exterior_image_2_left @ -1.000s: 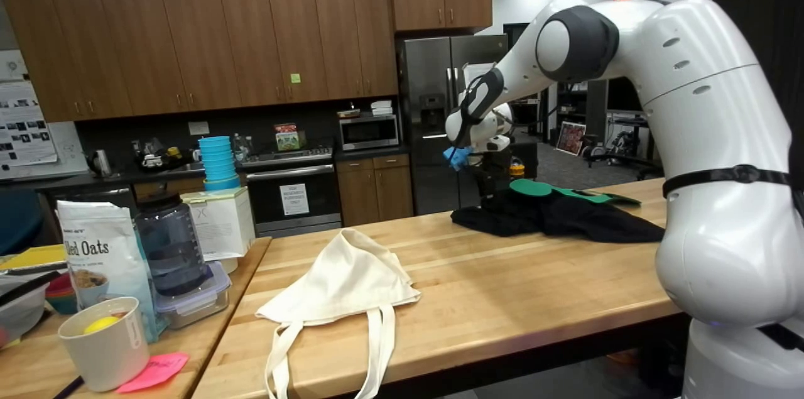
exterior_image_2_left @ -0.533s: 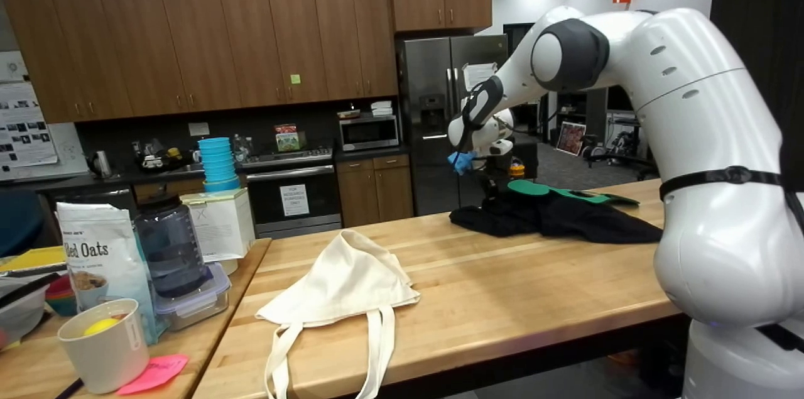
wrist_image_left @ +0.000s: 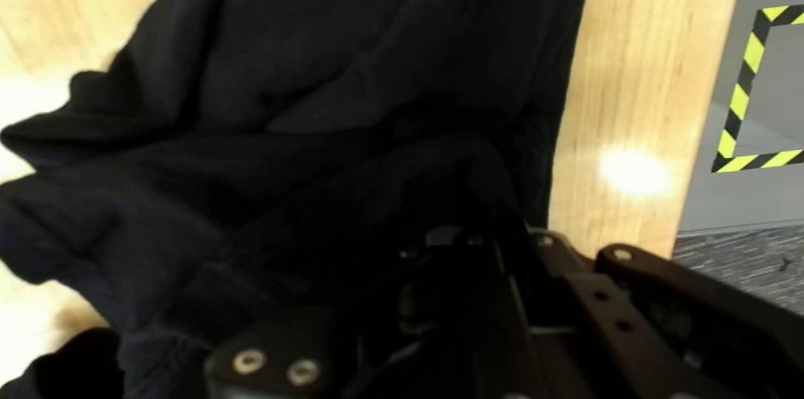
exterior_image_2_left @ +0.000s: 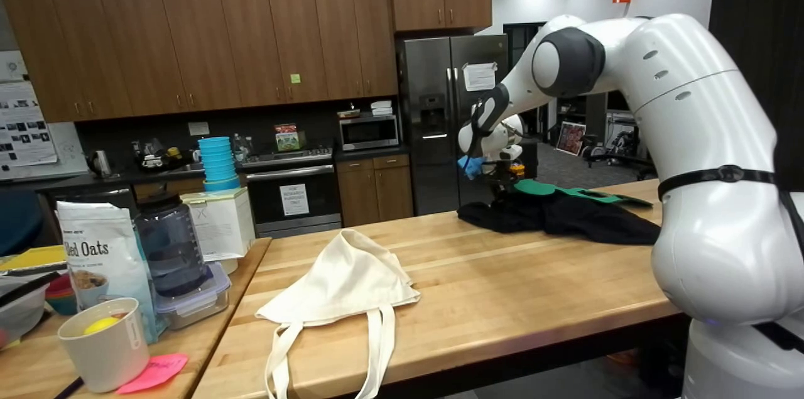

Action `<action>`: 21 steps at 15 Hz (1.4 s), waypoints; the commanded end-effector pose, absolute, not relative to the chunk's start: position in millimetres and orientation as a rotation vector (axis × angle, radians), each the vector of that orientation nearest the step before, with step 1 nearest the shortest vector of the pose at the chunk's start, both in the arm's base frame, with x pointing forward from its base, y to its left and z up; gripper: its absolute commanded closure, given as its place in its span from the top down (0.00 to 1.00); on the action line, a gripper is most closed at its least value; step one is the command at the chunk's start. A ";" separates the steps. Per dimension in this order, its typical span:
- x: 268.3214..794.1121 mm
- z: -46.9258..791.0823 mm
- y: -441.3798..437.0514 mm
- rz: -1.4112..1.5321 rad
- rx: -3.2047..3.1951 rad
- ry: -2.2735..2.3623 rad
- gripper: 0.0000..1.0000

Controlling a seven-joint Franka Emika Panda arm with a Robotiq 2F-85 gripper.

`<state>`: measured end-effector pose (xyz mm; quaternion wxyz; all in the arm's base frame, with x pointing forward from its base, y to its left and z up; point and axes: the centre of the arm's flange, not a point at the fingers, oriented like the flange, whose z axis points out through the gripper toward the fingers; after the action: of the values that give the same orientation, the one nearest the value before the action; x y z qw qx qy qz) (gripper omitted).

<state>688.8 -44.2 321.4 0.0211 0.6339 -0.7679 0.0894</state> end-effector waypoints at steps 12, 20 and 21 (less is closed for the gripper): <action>648.7 357.5 101.5 0.424 2.355 -2.101 0.02; 608.6 314.9 194.2 0.392 2.450 -1.962 0.02; 602.7 311.4 200.5 0.415 2.456 -1.936 0.02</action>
<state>626.8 185.7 317.5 -0.0111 0.7742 -0.6226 0.1136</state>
